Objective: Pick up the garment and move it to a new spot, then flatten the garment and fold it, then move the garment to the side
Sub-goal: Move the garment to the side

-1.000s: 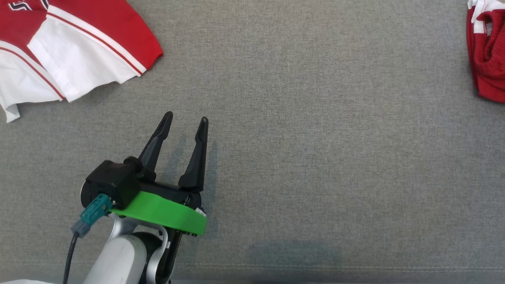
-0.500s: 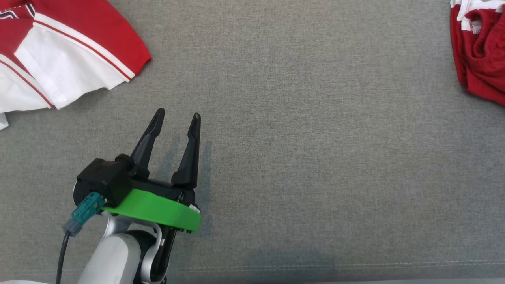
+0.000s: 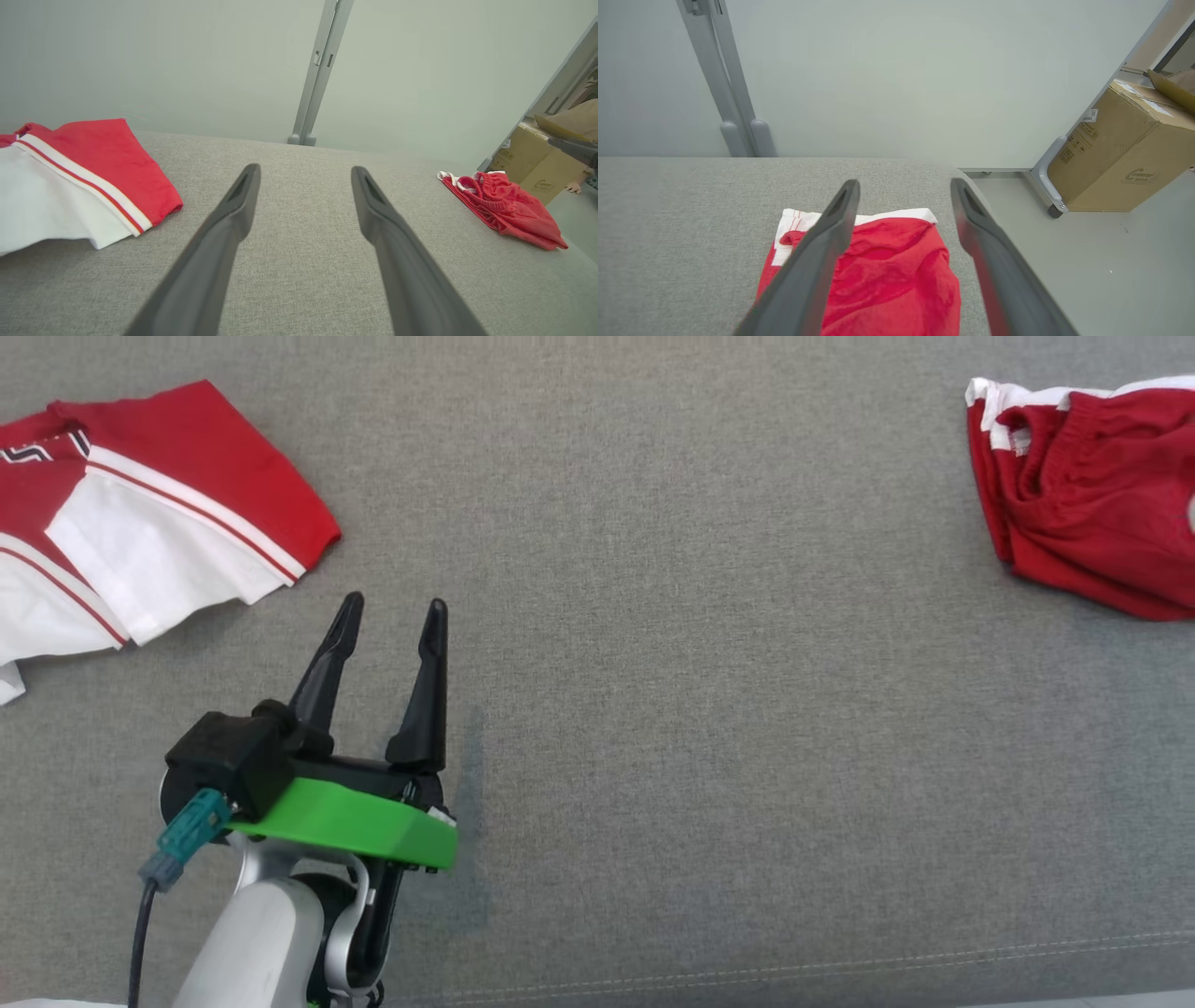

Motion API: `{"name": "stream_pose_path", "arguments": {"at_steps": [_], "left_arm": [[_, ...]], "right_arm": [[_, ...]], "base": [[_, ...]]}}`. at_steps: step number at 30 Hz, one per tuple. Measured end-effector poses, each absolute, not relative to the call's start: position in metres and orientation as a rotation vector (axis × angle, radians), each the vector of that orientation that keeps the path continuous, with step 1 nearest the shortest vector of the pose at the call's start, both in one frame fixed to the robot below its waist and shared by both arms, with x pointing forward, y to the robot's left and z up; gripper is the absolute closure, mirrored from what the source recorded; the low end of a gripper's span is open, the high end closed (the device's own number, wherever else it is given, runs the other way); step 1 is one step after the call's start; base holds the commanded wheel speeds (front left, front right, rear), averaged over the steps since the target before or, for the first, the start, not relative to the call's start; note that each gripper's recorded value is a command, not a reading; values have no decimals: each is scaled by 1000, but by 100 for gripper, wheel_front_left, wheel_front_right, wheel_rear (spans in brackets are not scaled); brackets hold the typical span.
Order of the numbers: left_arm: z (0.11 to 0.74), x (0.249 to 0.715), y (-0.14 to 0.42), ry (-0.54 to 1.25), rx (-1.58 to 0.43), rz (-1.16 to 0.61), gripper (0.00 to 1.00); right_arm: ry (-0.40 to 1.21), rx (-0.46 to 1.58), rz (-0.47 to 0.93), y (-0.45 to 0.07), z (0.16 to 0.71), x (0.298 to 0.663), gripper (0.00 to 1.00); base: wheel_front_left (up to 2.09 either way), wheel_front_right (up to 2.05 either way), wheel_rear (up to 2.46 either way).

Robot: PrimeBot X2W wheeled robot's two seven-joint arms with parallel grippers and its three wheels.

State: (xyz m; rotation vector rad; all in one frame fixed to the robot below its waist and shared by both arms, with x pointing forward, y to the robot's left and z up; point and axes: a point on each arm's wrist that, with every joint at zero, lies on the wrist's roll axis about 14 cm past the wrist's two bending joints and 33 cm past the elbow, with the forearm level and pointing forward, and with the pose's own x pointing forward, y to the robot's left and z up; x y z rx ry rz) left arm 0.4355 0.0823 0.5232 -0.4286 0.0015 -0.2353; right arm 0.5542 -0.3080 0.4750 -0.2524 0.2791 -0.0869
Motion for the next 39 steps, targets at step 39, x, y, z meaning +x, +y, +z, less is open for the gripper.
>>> {"name": "stream_pose_path", "arguments": {"at_steps": [39], "left_arm": [[530,360,127,-74,-386,-71,0]], "right_arm": [[-87,160,163,-136,548,406,0]], "base": [[0,0,0]]}}
